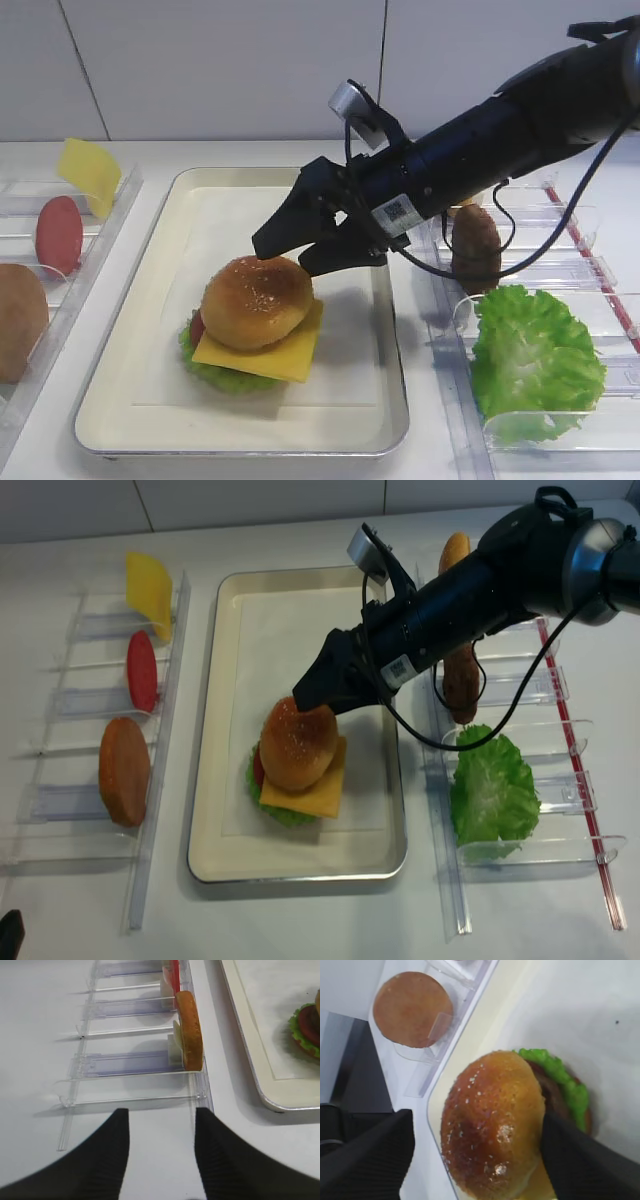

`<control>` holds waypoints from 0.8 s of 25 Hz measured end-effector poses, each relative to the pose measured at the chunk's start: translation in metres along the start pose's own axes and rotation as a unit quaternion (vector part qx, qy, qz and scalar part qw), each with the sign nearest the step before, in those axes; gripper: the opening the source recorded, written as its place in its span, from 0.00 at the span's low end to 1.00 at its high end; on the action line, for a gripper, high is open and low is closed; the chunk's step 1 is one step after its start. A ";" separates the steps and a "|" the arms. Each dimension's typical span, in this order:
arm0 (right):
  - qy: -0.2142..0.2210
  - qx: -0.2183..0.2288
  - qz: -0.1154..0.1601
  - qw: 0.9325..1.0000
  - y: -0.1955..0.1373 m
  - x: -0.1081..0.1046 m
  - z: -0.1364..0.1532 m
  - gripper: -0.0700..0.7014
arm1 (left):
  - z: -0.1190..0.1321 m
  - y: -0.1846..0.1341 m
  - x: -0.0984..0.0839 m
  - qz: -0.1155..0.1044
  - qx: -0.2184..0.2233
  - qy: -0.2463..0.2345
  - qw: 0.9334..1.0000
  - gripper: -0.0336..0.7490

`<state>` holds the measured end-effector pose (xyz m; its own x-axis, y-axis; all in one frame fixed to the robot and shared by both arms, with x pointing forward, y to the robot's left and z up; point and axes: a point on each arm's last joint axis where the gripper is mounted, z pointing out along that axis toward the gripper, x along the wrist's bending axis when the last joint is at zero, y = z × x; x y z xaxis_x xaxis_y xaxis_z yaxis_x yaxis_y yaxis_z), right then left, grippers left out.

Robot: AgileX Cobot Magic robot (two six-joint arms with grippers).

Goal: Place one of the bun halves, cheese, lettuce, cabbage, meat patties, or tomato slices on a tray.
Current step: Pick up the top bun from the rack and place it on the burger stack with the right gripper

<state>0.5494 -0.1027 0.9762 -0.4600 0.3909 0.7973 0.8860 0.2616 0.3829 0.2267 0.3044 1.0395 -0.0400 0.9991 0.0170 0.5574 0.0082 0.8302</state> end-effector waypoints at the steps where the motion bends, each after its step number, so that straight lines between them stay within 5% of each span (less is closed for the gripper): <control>1: -0.007 0.002 -0.003 1.000 0.000 -0.001 0.000 0.82 | 0.000 0.000 0.000 0.000 0.000 0.000 1.000 0.46; 9: -0.053 0.032 -0.056 0.997 0.010 0.000 -0.006 0.82 | 0.000 0.000 0.000 0.000 0.000 0.000 1.000 0.46; 14: -0.035 0.044 -0.106 0.993 0.031 0.021 -0.015 0.82 | 0.000 0.000 0.000 0.000 0.000 0.000 1.000 0.46; 18: -0.078 0.073 -0.142 0.984 0.052 0.040 -0.031 0.81 | 0.000 0.000 0.000 0.000 0.000 0.000 1.000 0.46; 20: -0.134 0.086 -0.164 0.974 0.064 0.046 -0.043 0.81 | 0.000 0.000 0.000 0.000 0.000 0.000 1.000 0.46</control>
<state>0.5878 -0.1058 1.0578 -0.7353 0.4715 0.4869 0.6769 0.5459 0.4937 0.2267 0.3044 1.0395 -0.0400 0.9991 0.0170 0.5574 0.0082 0.8302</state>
